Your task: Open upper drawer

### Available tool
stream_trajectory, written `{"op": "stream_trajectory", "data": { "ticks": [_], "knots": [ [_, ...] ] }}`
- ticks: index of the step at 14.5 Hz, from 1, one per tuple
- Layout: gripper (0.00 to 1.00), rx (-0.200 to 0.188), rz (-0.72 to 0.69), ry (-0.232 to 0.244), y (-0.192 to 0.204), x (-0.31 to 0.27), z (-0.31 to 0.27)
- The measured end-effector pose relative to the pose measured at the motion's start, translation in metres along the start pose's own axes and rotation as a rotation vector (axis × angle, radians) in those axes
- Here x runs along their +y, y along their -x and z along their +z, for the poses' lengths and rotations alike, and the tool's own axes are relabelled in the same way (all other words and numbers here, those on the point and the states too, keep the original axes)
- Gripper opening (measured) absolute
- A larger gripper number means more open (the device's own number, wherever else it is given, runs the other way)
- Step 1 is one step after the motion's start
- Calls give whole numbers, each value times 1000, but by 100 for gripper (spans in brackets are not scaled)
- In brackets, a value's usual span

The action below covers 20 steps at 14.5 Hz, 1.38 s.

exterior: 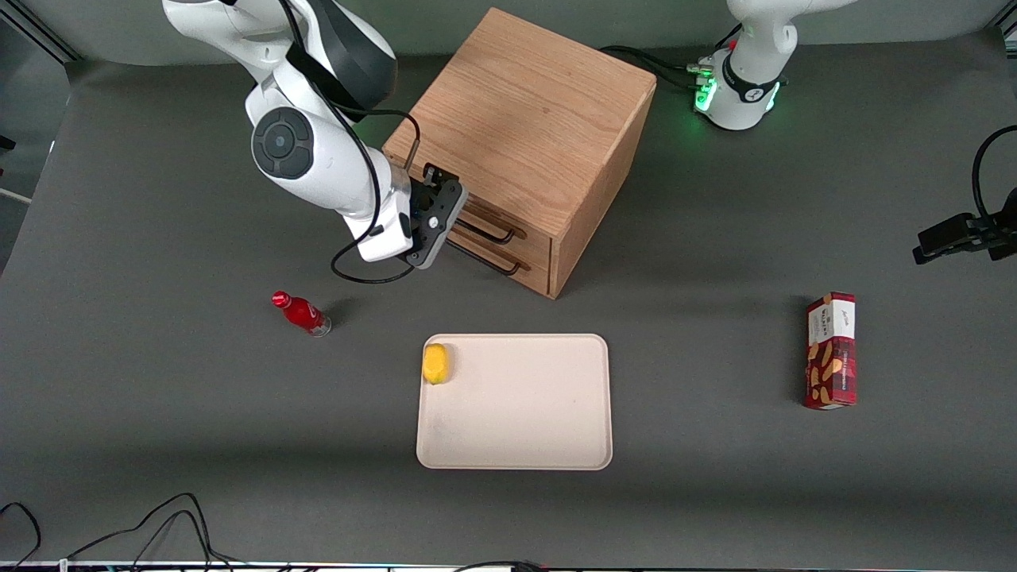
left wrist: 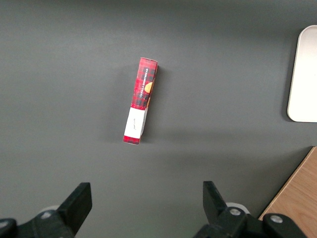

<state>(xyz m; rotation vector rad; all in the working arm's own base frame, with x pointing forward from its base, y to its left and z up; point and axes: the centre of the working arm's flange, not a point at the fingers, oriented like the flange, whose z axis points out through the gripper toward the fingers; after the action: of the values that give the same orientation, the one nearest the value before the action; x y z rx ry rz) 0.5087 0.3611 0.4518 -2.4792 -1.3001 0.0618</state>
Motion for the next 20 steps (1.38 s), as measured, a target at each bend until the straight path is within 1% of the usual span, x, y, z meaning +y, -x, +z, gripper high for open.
{"op": "stream_trajectory", "data": {
  "ticks": [3,5,8,20],
  "knots": [
    [100,6,5,5,2,2,10],
    [100,-2,2,2,3,0,15],
    [100,-8,8,-18,5,-4,23],
    [100,20,22,-11,7,-1,32]
  ]
}}
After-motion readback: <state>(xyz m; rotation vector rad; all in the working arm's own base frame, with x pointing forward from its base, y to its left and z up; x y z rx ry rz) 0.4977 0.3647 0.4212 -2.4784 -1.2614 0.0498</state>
